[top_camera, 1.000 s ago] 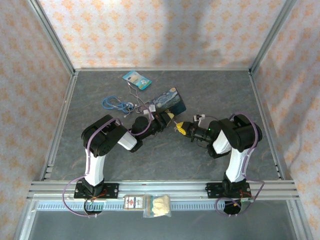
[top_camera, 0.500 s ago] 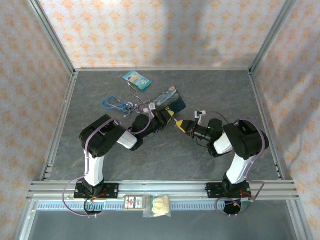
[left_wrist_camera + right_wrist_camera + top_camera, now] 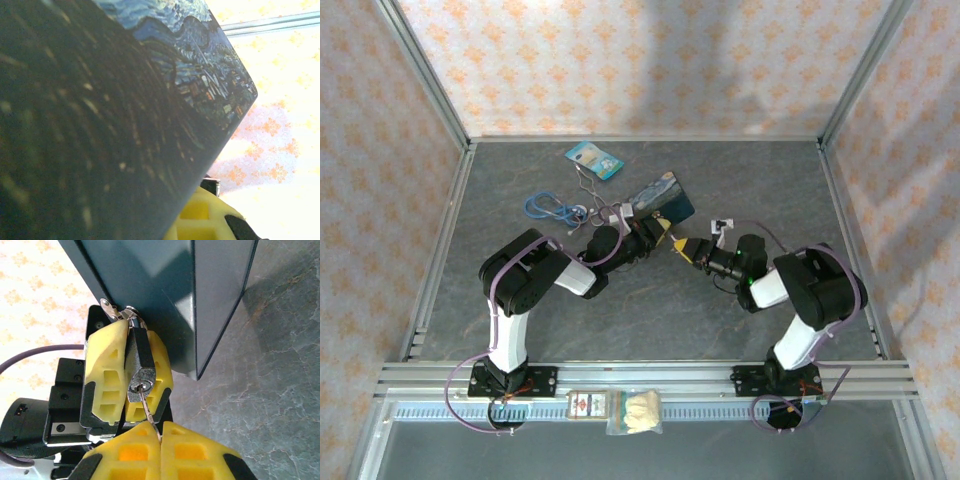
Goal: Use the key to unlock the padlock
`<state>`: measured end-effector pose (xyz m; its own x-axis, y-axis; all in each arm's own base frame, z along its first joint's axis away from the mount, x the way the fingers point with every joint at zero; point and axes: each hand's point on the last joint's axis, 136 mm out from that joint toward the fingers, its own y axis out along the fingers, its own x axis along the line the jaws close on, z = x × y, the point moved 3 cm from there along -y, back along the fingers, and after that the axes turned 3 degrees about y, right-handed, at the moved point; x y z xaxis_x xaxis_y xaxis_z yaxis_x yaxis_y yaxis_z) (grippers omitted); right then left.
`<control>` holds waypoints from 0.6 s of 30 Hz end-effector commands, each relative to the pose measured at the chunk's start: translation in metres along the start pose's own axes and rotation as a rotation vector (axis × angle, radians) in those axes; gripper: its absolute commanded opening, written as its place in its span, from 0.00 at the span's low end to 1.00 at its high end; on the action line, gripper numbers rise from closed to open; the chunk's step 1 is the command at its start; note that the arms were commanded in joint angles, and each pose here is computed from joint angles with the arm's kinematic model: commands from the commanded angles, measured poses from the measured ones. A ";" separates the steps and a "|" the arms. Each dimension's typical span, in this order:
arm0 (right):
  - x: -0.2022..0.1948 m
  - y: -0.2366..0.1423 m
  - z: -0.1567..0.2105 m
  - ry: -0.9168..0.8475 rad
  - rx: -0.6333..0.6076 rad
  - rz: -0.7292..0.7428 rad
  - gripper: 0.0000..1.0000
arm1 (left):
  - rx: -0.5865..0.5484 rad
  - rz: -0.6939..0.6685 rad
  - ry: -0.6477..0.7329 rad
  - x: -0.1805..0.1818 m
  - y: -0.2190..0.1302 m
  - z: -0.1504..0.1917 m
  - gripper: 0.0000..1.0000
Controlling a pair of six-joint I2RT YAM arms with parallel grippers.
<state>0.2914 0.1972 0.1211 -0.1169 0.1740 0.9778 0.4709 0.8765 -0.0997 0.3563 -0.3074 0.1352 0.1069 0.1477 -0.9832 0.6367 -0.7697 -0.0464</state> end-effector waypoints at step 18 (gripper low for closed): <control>0.045 0.013 -0.034 -0.185 -0.067 -0.015 0.00 | 0.280 0.134 0.020 -0.037 -0.004 0.060 0.00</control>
<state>0.2963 0.2020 0.1367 -0.0252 0.1021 0.9944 0.4543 0.8873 -0.0796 0.3499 -0.3114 0.1411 0.1287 0.1282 -0.9834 0.6091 -0.7928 -0.0237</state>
